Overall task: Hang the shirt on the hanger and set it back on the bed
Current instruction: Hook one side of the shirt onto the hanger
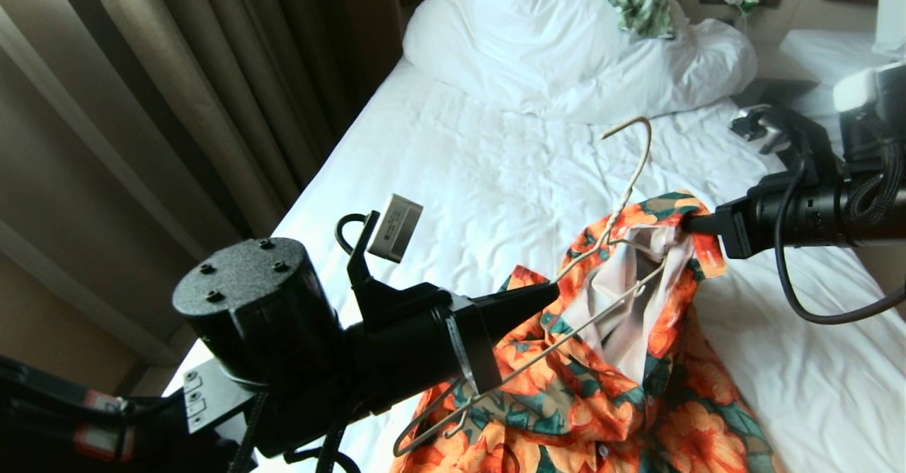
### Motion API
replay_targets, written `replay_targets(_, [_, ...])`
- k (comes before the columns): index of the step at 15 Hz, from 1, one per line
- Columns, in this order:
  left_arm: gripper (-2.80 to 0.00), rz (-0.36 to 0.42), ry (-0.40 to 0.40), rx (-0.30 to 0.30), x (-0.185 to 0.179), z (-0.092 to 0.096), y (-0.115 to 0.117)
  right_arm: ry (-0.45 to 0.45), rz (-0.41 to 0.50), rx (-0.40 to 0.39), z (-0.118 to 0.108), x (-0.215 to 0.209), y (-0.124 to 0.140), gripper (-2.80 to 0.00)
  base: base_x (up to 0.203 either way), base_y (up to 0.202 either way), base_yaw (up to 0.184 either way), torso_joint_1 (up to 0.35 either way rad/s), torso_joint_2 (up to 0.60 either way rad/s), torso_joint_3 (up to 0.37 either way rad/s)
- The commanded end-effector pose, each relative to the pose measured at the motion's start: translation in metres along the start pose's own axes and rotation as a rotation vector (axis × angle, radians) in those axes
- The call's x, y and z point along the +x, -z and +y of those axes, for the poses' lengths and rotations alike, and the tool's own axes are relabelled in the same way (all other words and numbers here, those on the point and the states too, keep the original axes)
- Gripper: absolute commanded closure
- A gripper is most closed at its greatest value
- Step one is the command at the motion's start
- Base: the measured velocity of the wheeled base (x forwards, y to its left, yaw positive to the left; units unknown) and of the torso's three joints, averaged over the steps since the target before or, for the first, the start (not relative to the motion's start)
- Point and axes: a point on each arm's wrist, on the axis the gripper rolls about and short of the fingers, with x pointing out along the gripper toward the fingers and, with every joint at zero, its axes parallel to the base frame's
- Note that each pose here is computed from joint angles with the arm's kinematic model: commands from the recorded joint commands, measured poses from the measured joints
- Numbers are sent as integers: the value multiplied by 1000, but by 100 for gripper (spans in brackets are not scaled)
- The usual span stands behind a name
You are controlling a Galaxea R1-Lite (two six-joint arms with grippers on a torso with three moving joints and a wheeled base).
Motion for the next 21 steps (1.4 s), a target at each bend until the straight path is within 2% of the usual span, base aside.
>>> replay_targets(1, [0,-23,16,4,-3,-5,-6,-31,-48,-27,12,-11,-11,0,0,0,0,0,0,0])
replay_targets(5, [0,-37,2,7,-3,-1,-9,-129,-72,-80,44,-37,-24,0,0,0,0,0,0,0])
replay_targets(7, [0,-67,-9,16,-4,-2,-14,-175,-113,-108,59,-55,-29,0,0,0,0,0,0,0])
replay_targets(9, [0,-159,-38,61,-4,1,-26,-187,-151,-127,68,-71,-32,0,0,0,0,0,0,0])
replay_targets(10, [0,-189,-37,108,-6,0,-29,-189,-175,-132,70,-80,-33,0,0,0,0,0,0,0])
replay_targets(12, [0,-219,-57,146,-6,-2,-29,-188,-223,-135,70,-94,-38,0,0,0,0,0,0,0])
replay_targets(16, [0,-174,-20,132,-3,-10,-17,-192,-273,-137,69,-100,-51,0,0,0,0,0,0,0])
replay_targets(21, [0,-113,-20,117,3,-4,-2,-235,-288,-153,78,-105,-53,0,0,0,0,0,0,0])
